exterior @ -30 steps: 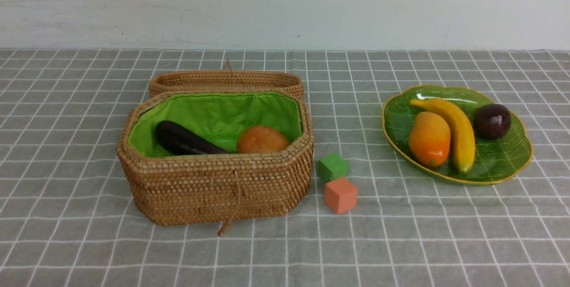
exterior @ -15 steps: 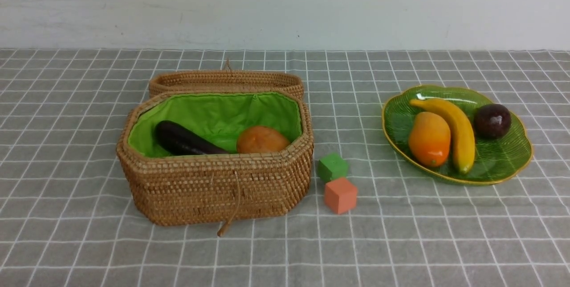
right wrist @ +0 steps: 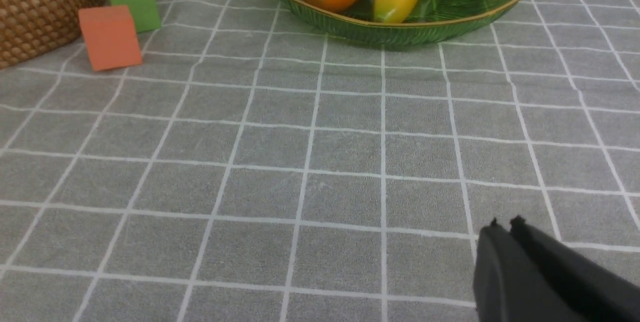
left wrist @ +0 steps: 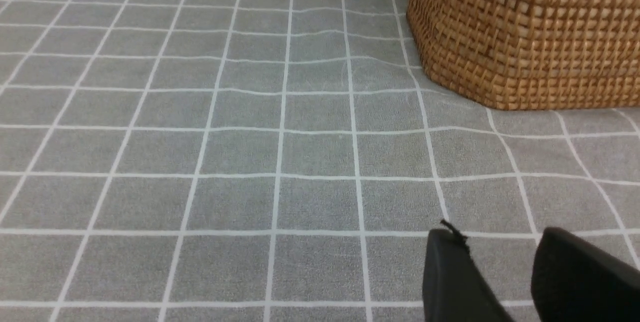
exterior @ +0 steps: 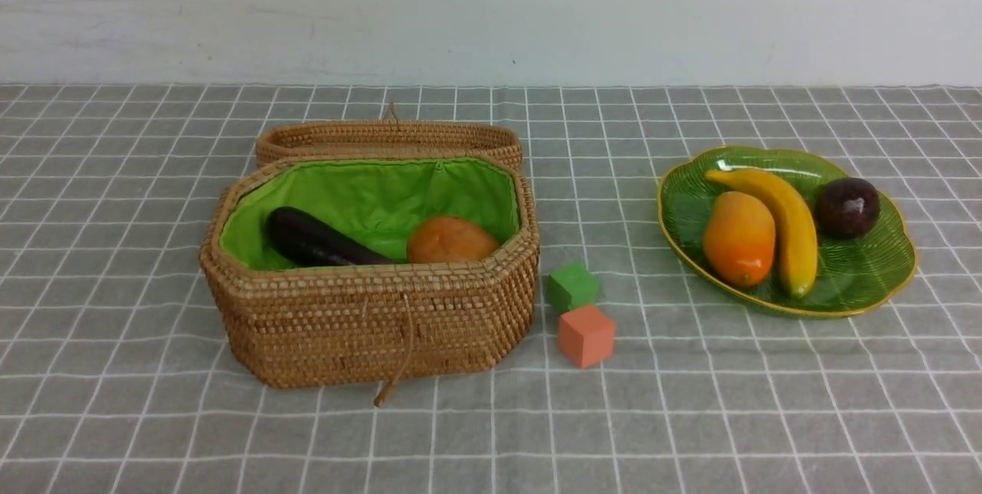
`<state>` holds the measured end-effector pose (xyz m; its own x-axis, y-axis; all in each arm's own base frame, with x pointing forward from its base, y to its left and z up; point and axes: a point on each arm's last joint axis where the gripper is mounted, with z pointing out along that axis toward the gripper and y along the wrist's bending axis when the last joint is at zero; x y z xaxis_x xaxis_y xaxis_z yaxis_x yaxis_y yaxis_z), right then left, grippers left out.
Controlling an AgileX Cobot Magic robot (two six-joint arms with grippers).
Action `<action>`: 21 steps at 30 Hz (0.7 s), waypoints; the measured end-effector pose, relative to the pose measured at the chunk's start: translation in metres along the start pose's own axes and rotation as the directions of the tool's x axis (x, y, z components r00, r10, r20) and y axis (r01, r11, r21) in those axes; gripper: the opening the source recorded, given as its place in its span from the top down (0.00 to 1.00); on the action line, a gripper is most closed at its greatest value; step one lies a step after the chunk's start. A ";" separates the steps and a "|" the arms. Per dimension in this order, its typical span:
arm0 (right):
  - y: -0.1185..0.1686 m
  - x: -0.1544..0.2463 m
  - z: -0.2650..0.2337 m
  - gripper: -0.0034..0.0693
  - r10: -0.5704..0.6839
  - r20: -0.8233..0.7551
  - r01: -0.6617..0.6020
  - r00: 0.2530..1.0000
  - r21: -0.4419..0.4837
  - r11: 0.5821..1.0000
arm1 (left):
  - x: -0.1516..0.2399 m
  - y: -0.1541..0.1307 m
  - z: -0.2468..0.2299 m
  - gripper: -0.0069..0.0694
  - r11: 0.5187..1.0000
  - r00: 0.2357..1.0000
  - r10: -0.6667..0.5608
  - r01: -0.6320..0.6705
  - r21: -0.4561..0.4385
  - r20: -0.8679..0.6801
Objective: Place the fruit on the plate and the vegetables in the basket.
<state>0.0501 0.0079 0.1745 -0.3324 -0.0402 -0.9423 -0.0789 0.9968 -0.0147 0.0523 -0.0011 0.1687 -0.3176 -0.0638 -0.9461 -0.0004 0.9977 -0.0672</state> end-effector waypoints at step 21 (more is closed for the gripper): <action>0.000 0.000 0.000 0.90 -0.001 -0.002 0.001 1.000 0.000 1.000 | 0.000 0.000 0.000 0.60 1.000 1.000 0.000 0.000 0.000 -0.001</action>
<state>0.0500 0.0079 0.1743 -0.3339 -0.0412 -0.9417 -0.0788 0.9968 -0.0157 0.0522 -0.0011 0.1686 -0.3186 -0.0638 -0.9458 -0.0004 0.9977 -0.0671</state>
